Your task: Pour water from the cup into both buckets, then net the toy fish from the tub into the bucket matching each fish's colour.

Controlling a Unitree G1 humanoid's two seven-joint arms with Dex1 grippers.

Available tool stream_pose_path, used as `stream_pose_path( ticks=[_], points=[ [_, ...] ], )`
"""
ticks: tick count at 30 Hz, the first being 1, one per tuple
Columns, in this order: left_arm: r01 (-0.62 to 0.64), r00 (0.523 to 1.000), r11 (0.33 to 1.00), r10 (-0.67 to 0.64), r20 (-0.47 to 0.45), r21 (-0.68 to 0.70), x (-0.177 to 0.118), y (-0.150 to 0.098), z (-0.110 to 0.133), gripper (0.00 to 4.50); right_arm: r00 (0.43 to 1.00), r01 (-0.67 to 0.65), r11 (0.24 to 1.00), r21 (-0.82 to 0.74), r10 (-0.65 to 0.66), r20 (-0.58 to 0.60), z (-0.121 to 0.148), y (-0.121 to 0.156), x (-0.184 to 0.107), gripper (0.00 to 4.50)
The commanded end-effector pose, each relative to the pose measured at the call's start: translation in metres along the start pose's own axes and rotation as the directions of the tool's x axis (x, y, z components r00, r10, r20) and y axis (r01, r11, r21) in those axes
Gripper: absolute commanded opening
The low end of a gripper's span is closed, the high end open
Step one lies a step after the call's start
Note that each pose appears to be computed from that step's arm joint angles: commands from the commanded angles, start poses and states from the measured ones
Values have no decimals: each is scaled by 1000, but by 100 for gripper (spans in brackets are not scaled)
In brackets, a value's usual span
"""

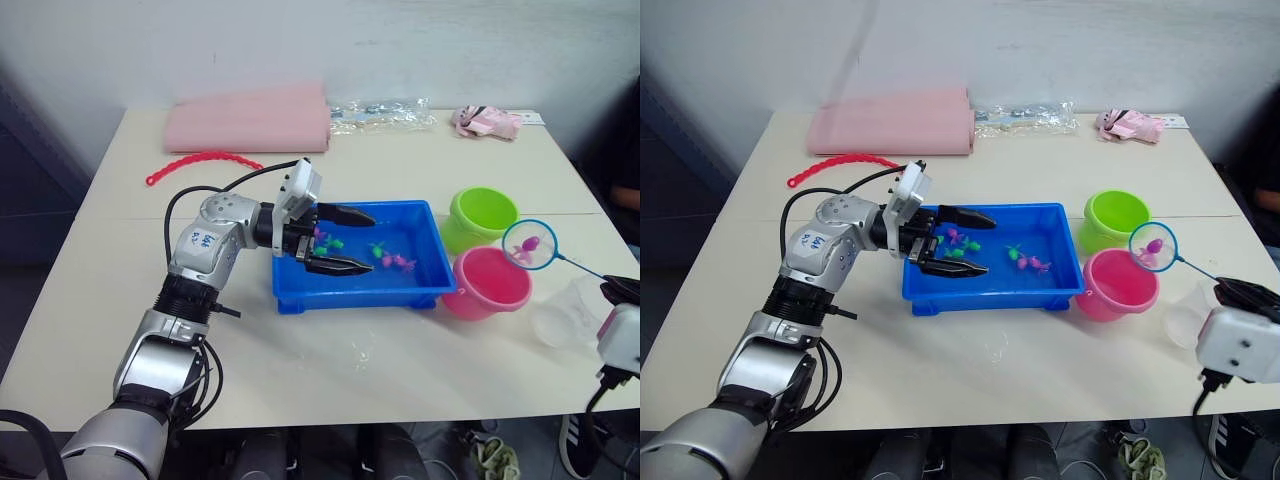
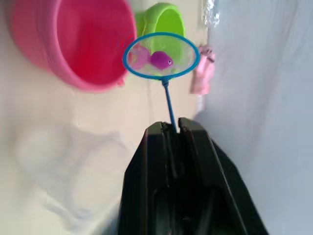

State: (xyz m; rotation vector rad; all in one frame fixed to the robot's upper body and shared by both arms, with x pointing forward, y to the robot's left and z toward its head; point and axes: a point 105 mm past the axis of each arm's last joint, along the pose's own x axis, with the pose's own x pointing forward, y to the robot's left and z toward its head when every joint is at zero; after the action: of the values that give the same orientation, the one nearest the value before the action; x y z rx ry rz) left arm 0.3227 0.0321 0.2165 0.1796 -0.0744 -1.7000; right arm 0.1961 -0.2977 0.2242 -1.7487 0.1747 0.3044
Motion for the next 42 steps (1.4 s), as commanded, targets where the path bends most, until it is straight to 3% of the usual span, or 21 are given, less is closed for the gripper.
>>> stream_pose_path(
  ticks=[1, 6, 14, 17, 19, 20, 22, 24, 26, 29, 32, 36, 39, 42],
  points=[
    [-5, 1000, 998, 6, -2, 56, -2, 3, 13, 447, 997, 77, 977, -199, -75, 19, -2, -8, 0, 0],
    [-23, 1000, 998, 23, -7, 63, -6, 5, 14, 447, 997, 60, 948, -312, -46, 54, -6, 2, 0, 0],
    [-28, 1000, 997, 29, -11, 68, -8, 7, 15, 447, 993, 29, 941, -337, 10, 114, -4, 12, -1, 0],
    [-26, 999, 997, 27, -19, 72, -8, 7, 14, 447, 994, 70, 976, -205, -50, 99, -12, 1, -1, 0],
    [-29, 999, 997, 31, -39, 72, -11, 7, 9, 447, 990, 87, 996, 20, -89, 110, -13, -6, -1, 0],
    [-35, 998, 997, 39, -57, 62, -14, 7, 5, 447, 983, 105, 963, 248, -138, 120, -9, -14, 0, 0],
    [-39, 994, 998, 44, -98, 56, -21, 5, -5, 447, 966, 40, 820, 570, -177, 187, 7, -25, 6, 0],
    [-37, 991, 998, 44, -123, 56, -25, 2, -10, 447, 950, -100, 693, 714, -148, 277, 28, -27, 11, 0],
    [-39, 990, 998, 47, -130, 58, -26, 0, -12, 447, 930, -235, 560, 795, -108, 351, 47, -25, 15, 0],
    [-55, 988, 996, 64, -137, 68, -28, -2, -13, 447, 882, -450, 219, 866, -42, 469, 79, -15, 26, 0],
    [-73, 987, 995, 83, -139, 74, -31, -4, -11, 447, 859, -512, -35, 858, -3, 512, 92, -11, 37, 0],
    [-103, 983, 991, 114, -147, 82, -36, -7, -10, 447, 845, -519, -181, 835, 40, 534, 100, -9, 50, 0],
    [-137, 977, 987, 148, -152, 85, -43, -9, -9, 447, 851, -464, -370, 805, 66, 521, 99, -3, 62, 0],
    [-168, 971, 982, 180, -156, 87, -47, -11, -9, 447, 853, -408, -469, 783, 110, 510, 95, 7, 71, 0]
  ],
)
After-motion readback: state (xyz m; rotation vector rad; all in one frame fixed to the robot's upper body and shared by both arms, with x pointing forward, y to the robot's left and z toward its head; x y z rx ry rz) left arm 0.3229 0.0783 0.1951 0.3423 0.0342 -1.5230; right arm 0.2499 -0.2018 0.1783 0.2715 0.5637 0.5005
